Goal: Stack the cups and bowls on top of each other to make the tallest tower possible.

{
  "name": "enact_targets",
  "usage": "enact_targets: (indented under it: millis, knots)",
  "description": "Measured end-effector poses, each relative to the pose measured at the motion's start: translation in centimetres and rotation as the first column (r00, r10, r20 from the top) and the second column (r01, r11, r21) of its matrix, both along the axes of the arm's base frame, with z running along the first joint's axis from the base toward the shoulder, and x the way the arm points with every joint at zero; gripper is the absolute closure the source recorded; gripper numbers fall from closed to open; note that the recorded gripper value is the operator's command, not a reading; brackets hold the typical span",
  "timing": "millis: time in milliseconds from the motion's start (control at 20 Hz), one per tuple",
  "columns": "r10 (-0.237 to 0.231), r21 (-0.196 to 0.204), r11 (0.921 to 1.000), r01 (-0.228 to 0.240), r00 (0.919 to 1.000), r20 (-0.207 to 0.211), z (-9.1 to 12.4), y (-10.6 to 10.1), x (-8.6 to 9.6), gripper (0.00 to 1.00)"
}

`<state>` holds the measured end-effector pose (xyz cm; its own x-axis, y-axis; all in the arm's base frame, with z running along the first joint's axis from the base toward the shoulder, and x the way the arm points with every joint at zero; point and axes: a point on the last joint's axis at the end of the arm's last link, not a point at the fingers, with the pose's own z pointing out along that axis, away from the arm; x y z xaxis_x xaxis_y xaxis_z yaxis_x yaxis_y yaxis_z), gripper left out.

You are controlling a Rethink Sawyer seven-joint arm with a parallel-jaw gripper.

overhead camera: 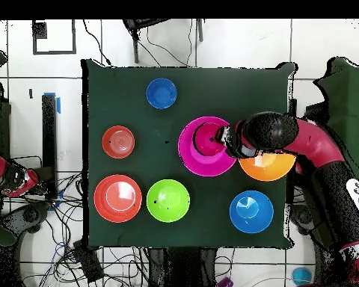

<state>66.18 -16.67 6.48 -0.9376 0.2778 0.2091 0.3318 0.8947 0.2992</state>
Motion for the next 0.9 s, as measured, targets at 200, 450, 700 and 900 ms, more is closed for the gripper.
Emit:
enact_targets:
  millis: [200, 450, 700, 900]
  knots:
    - [0.006, -0.017, 0.9998, -0.006, 0.9999, 0.008, 0.9, -0.1, 0.3, 0.00]
    - [0.024, -0.056, 0.9982, -0.022, 0.9993, 0.030, 3.1, 0.1, 1.1, 0.00]
    - [0.047, -0.091, 0.9949, -0.044, 0.9980, 0.041, 6.1, 0.8, 2.0, 0.00]
    - [0.061, -0.097, 0.9936, -0.058, 0.9979, 0.024, 8.2, 1.4, 2.3, 0.00]
